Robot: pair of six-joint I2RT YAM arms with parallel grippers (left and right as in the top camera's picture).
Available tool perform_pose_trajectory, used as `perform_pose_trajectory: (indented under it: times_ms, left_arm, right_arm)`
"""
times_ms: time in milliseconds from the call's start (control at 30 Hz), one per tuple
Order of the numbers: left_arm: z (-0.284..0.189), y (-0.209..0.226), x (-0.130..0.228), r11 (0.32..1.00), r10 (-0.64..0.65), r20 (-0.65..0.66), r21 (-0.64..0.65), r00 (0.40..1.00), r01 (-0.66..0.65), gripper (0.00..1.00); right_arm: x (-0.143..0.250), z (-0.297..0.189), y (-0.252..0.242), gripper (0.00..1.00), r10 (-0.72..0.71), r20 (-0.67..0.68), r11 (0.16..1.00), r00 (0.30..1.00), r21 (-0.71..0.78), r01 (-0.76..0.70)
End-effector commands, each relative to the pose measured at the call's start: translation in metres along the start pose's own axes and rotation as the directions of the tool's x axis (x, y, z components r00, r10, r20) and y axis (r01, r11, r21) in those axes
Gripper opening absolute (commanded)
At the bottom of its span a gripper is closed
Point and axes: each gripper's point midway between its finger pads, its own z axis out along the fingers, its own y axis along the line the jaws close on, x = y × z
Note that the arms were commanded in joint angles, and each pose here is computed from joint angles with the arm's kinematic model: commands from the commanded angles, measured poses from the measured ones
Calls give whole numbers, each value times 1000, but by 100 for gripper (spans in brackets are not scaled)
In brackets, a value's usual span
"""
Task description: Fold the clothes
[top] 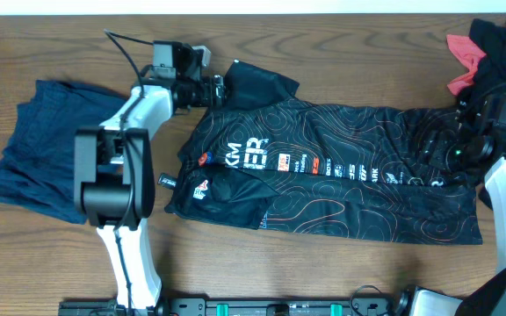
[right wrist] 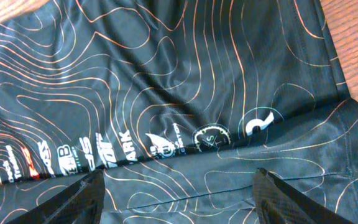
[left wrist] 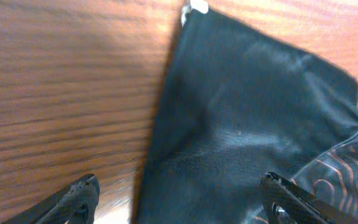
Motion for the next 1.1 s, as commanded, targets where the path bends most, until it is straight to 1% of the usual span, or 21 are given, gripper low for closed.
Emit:
perform_pose_trajectory:
  times_ms: [0,33,67,100,133,167,200,233,300,367,433,467,533,633,700,767,867,933,1067]
  left_arm:
    - [13,-19,0,998,42,-8,51,999,-42,84]
    - [18,-21,5,997,46,-23,55,999,-45,84]
    - [22,-25,9,997,50,-34,60,998,-48,81]
    - [27,-29,14,997,54,-50,65,997,-51,73]
    - [30,-31,17,996,56,-58,67,997,-52,62]
    - [31,-32,19,997,59,-63,63,996,-55,45]
    - [32,-34,20,996,63,-66,62,996,-58,31]
    - [31,-36,18,996,62,-62,63,996,-58,22]
    - [26,-36,13,997,54,-48,53,997,-52,14]
    - [17,-31,3,1000,14,-21,22,1000,-13,10]
    - [6,-30,-7,1000,-5,7,20,1000,5,8]
    - [-2,-30,-13,1000,-20,22,18,1000,19,8]
    - [-17,-32,-22,999,-31,46,16,998,31,8]
    - [-35,-38,-28,999,-31,58,15,998,30,8]
    - [-43,-42,-27,999,-36,45,13,998,35,8]
    - [-45,-42,-21,999,-45,24,10,999,45,8]
    - [-44,-41,-8,998,-68,-27,0,997,68,8]
    - [-44,-41,0,997,-80,-57,-6,995,80,8]
    - [-45,-40,12,995,-103,-104,-17,989,101,8]
  right_arm:
    - [-1,-2,5,75,-25,5,1000,1000,-11,25]
    - [-1,-2,5,75,-26,8,1000,1000,-12,26]
    - [-2,-2,5,74,-26,12,1000,1000,-12,26]
    - [-4,-2,5,74,-27,18,1000,999,-13,27]
    - [-5,-2,6,73,-28,22,1000,999,-14,28]
    - [-7,-2,6,71,-29,29,999,999,-14,30]
    - [-9,-2,6,68,-30,37,999,999,-15,31]
    - [-11,-2,6,66,-32,46,999,998,-16,33]
    - [-20,-2,7,62,-38,82,999,996,-14,39]
    - [-33,0,9,57,-53,131,998,990,-19,56]
    - [-48,3,11,56,-74,178,997,981,-21,79]
    - [-55,5,11,56,-81,199,996,977,-21,86]
    - [-71,13,11,61,-111,246,993,963,-11,117]
    - [-92,32,1,61,-119,292,993,949,47,110]
    - [-108,47,-5,62,-122,329,992,936,76,103]
    - [-120,61,-5,66,-125,358,992,925,76,105]
    - [-136,83,-11,68,-115,398,992,910,89,86]
    - [-142,94,-19,72,-71,419,994,905,102,31]
    - [-149,118,-25,72,-53,436,995,898,97,12]
